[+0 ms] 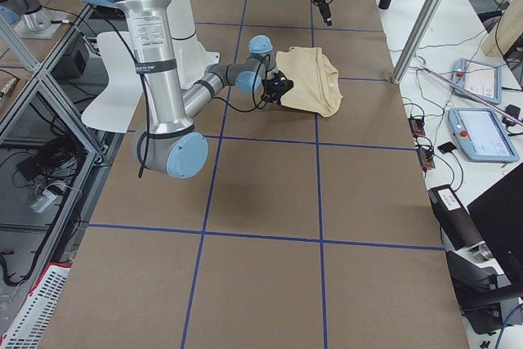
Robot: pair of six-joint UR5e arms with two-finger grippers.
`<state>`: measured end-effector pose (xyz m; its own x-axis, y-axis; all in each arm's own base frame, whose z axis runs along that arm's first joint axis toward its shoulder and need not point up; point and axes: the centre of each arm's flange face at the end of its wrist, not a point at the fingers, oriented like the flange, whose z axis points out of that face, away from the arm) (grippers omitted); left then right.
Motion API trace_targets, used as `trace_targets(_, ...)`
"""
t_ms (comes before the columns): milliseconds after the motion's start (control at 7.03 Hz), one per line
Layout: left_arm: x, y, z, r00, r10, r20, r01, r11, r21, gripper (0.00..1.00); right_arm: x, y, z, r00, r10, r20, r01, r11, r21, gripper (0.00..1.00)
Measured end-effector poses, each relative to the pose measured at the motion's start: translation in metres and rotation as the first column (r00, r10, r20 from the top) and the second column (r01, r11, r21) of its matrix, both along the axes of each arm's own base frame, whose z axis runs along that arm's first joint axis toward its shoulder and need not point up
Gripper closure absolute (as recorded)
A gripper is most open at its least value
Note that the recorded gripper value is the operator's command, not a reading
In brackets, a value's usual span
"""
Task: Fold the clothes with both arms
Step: 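Pinch the shirt edge with the right gripper and drag it nearer the robot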
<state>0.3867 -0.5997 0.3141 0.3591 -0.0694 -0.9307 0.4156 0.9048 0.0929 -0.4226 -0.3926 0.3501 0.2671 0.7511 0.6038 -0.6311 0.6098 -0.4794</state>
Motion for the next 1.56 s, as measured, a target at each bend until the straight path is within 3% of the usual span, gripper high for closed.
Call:
trace_targets(284, 0.001, 0.001, -0.002, 1.000, 0.001, -0.004, -0.001, 1.000, 0.000, 0.11, 0.011, 0.009, 0.001, 1.000, -0.002, 0.002, 0.002, 1.000, -0.006, 1.00)
trace_targets(569, 0.001, 0.004, -0.007, 1.000, -0.005, -0.023, 0.004, 1.000, -0.016, 0.11, 0.025, 0.029, 0.005, 0.999, -0.048, 0.016, 0.049, 0.998, -0.040, 1.00)
trace_targets(853, 0.000, 0.008, -0.014, 0.999, -0.005, -0.037, 0.004, 1.000, -0.014, 0.11, 0.029, 0.067, 0.005, 0.991, -0.129, 0.046, 0.133, 0.987, -0.089, 1.00)
trace_targets(1280, -0.001, 0.012, -0.018, 0.999, -0.002, -0.044, 0.002, 1.000, -0.009, 0.11, 0.020, 0.140, 0.002, 0.964, -0.256, 0.069, 0.263, 0.956, -0.130, 0.98)
trace_targets(1422, 0.000, 0.013, -0.019, 0.999, 0.002, -0.049, -0.003, 1.000, -0.011, 0.11, 0.015, 0.160, 0.000, 0.955, -0.288, 0.076, 0.297, 0.945, -0.140, 0.62)
trace_targets(1564, 0.000, 0.016, -0.021, 0.998, 0.013, -0.057, -0.014, 1.000, -0.016, 0.11, 0.013, 0.175, -0.005, 0.947, -0.310, 0.087, 0.320, 0.936, -0.148, 0.01)
